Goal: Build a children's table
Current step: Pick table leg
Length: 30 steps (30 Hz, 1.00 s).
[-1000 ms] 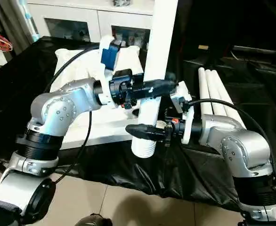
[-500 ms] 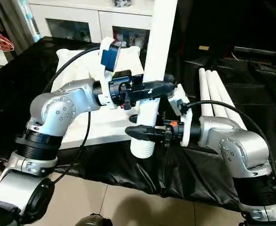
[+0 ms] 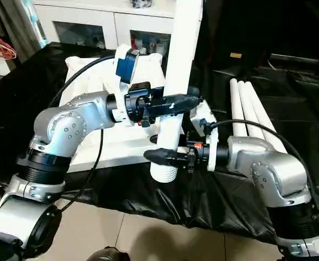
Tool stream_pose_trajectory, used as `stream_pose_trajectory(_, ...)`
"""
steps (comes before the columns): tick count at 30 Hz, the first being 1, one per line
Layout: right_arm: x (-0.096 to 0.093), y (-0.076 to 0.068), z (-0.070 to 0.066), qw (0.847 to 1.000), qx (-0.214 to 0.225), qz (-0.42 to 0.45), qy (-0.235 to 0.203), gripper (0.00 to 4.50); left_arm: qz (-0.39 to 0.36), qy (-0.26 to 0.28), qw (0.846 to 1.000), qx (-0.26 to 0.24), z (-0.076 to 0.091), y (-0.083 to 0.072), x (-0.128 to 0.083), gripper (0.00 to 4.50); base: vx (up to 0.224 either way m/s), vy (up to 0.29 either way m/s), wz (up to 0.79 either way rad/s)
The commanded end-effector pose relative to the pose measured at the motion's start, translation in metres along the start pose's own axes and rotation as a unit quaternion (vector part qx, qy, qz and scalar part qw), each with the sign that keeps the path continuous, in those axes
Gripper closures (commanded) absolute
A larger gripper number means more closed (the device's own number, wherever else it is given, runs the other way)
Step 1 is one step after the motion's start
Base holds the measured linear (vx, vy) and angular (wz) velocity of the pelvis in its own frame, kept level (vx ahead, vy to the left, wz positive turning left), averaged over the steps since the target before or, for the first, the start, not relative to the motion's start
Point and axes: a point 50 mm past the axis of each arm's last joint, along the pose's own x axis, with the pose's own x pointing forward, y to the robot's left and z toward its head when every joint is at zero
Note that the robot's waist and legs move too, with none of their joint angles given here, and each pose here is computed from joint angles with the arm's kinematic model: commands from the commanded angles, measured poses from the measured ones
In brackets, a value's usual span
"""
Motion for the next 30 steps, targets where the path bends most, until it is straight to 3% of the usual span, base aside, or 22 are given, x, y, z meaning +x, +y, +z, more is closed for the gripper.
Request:
stream_pose_trajectory(1,-0.006,-0.003,-0.003,1.000,0.006,-0.020,0.004,1.44,-0.022,-0.001,1.000,0.016,0.008,-0.005,0.004,2.64,0.000,0.000,0.00)
stream_pose_trajectory(5,-0.007,-0.002,-0.002,1.000,0.009,-0.016,-0.002,1.44,-0.026,0.001,1.000,0.015,0.007,-0.005,0.004,2.64,0.000,0.000,0.00)
stream_pose_trajectory(6,-0.007,-0.002,-0.002,1.000,0.009,-0.016,-0.003,1.76,-0.026,0.001,1.000,0.014,0.007,-0.005,0.004,2.64,0.000,0.000,0.00)
stream_pose_trajectory(19,-0.006,-0.001,-0.003,1.000,0.014,-0.011,-0.009,2.51,-0.032,0.016,0.999,0.016,0.002,-0.007,0.004,2.64,0.000,0.000,0.00)
stream_pose_trajectory(21,-0.005,-0.001,-0.003,1.000,0.012,-0.014,-0.011,2.53,-0.030,0.018,0.999,0.017,0.001,-0.007,0.005,1.94,0.000,0.000,0.00)
stream_pose_trajectory(25,-0.004,-0.003,-0.004,1.000,0.009,-0.023,-0.014,2.55,-0.017,0.011,1.000,0.018,0.002,-0.006,0.007,1.75,0.000,0.000,0.00)
stream_pose_trajectory(27,-0.003,-0.007,-0.002,0.998,0.003,-0.053,-0.038,2.55,0.008,-0.036,0.999,0.023,0.009,-0.002,0.007,1.50,0.000,0.000,0.00)
stream_pose_trajectory(30,0.000,-0.010,0.001,0.995,-0.001,-0.072,-0.062,2.55,0.038,-0.099,0.994,0.038,0.018,-0.001,0.006,1.53,0.000,0.000,0.00)
